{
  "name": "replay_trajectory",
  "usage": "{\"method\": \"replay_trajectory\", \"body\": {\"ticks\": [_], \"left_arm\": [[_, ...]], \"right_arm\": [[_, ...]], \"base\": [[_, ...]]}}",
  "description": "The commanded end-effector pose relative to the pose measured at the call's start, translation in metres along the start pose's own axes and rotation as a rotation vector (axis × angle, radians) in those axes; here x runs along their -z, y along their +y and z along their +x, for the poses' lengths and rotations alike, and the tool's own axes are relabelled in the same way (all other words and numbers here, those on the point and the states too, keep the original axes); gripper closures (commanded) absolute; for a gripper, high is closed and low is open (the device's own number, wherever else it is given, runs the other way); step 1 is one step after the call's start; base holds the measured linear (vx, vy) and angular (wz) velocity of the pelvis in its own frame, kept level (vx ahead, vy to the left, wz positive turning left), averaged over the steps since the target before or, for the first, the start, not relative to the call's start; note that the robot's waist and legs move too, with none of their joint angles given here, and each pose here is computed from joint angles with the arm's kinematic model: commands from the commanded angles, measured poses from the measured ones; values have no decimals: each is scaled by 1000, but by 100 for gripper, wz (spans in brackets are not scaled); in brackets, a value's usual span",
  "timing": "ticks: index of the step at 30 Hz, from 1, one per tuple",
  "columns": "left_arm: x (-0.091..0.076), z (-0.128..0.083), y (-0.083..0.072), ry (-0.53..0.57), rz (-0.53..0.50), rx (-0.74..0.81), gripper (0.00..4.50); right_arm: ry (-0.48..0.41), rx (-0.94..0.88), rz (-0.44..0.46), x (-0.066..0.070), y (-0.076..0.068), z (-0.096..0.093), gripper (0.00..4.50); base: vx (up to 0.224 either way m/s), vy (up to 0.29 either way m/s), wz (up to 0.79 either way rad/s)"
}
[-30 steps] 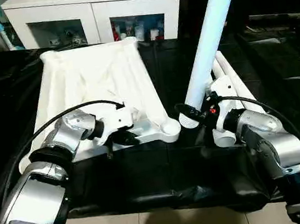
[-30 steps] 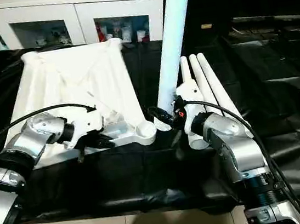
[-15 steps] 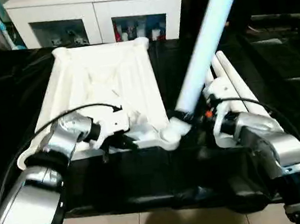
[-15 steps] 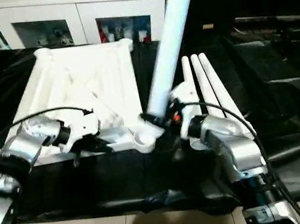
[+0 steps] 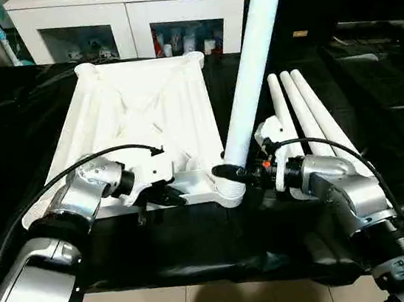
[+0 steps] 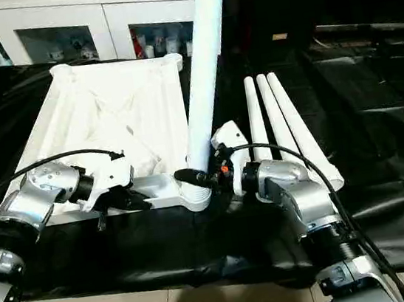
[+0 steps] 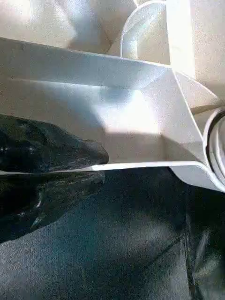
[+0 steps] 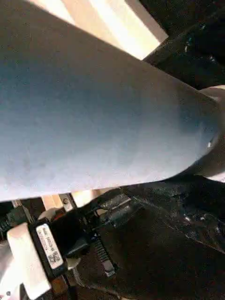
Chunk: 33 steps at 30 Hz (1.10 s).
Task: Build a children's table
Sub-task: Insert table leg to table base
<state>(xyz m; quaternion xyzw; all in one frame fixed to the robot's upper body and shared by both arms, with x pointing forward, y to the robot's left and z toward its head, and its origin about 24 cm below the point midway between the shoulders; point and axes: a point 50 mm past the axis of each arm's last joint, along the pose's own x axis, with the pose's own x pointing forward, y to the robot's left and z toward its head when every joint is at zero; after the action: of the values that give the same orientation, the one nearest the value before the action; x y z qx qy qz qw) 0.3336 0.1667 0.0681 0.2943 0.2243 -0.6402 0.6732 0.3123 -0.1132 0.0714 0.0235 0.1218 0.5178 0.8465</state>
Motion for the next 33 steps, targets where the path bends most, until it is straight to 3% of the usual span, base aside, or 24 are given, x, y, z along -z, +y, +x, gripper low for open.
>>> {"method": "replay_trajectory", "body": {"ticks": [1, 12, 18, 20, 25, 33], "left_arm": [[3, 4, -6, 22, 1, 52, 450], [2, 2, -6, 41, 6, 61, 450], [2, 3, -7, 41, 3, 57, 450], [2, 2, -7, 41, 0, 52, 450], [3, 2, -7, 40, -3, 46, 450], [4, 0, -6, 42, -10, 26, 450]], "right_arm": [[34, -22, -5, 4, -2, 0, 261], [125, -57, 31, 20, -12, 1, 261], [87, -12, 82, 23, -18, 0, 262], [73, 2, 115, 31, -19, -5, 262], [46, 21, 121, 37, -18, -8, 262], [-81, 104, 92, 45, -9, -9, 262]], "base": [[0, 0, 0], [0, 0, 0], [0, 0, 0], [0, 0, 0], [0, 0, 0], [0, 0, 0]]}}
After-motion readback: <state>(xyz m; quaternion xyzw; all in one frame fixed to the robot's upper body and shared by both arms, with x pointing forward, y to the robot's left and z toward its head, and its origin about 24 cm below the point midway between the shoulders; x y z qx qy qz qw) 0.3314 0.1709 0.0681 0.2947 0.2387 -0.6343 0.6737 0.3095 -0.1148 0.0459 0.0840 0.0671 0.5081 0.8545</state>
